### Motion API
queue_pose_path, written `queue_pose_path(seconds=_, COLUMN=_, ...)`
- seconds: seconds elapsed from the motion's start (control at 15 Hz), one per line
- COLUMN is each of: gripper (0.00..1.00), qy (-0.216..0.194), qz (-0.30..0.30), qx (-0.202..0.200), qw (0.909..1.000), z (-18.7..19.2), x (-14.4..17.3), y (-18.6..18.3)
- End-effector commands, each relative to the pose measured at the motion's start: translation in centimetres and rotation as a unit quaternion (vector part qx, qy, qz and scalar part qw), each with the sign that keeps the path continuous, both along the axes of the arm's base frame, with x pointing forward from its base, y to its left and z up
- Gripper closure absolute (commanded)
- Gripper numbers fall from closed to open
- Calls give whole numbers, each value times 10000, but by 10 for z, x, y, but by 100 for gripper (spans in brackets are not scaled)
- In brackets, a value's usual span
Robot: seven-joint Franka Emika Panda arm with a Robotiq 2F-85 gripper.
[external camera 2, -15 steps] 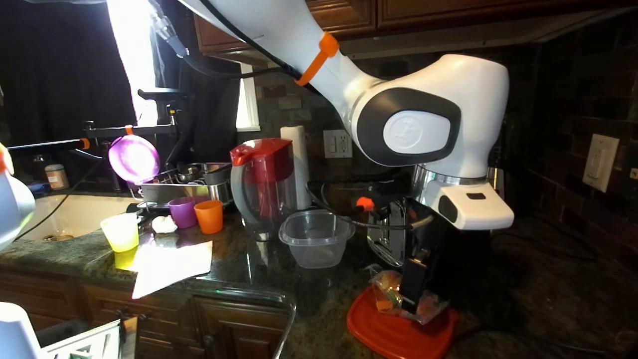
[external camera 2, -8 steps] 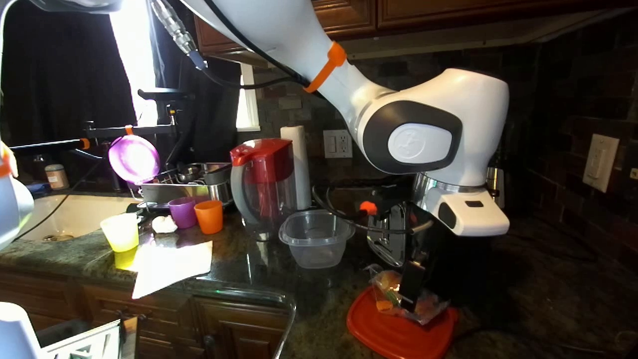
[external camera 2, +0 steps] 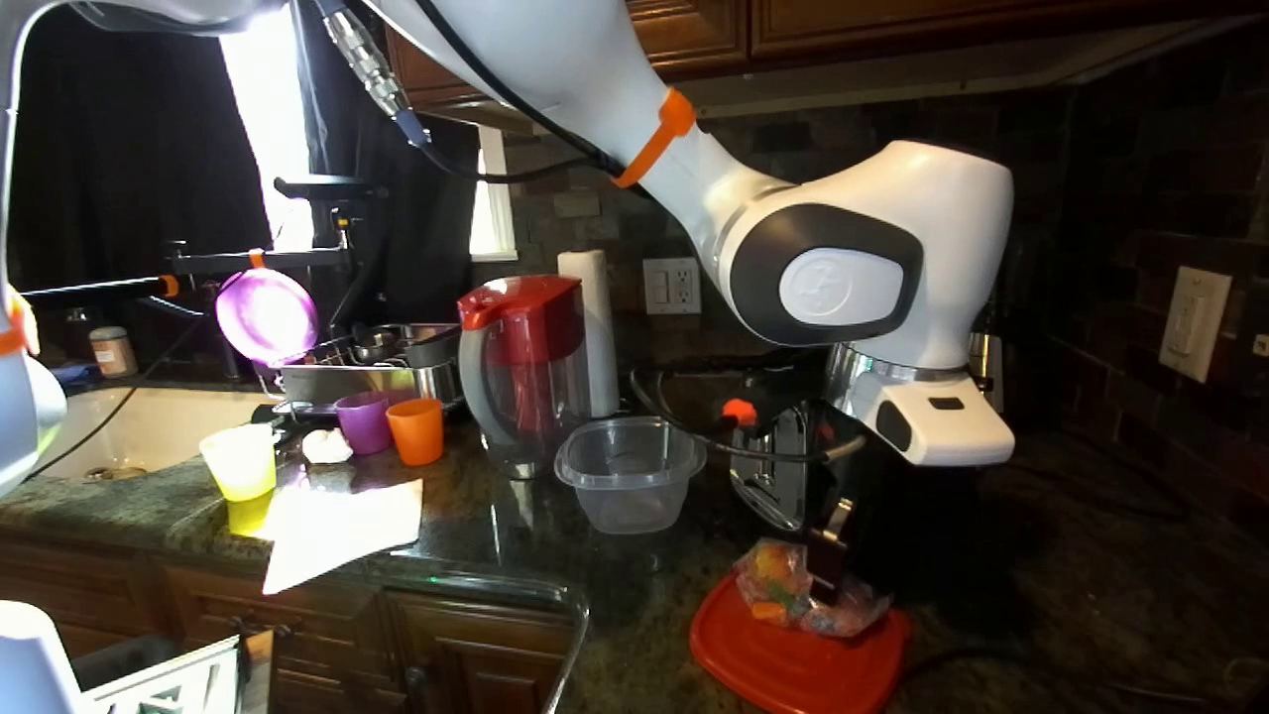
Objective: Put some of the contents of the plastic bag into the plastic bowl
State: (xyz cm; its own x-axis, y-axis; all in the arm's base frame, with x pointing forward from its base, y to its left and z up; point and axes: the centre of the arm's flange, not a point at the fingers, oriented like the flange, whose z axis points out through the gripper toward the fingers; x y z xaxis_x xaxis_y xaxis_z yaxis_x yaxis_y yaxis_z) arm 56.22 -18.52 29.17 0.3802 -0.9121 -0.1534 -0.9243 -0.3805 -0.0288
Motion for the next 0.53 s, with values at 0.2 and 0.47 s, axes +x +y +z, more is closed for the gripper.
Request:
queue_pose_path(seconds=0.2, gripper=97, qy=89, qz=70, qx=142, qw=9998, z=8, x=1, y=-3)
queue_pose_path(seconds=0.47, gripper=97, qy=159, qz=223, qx=227, qw=9994, z=14, x=-10, y=-3)
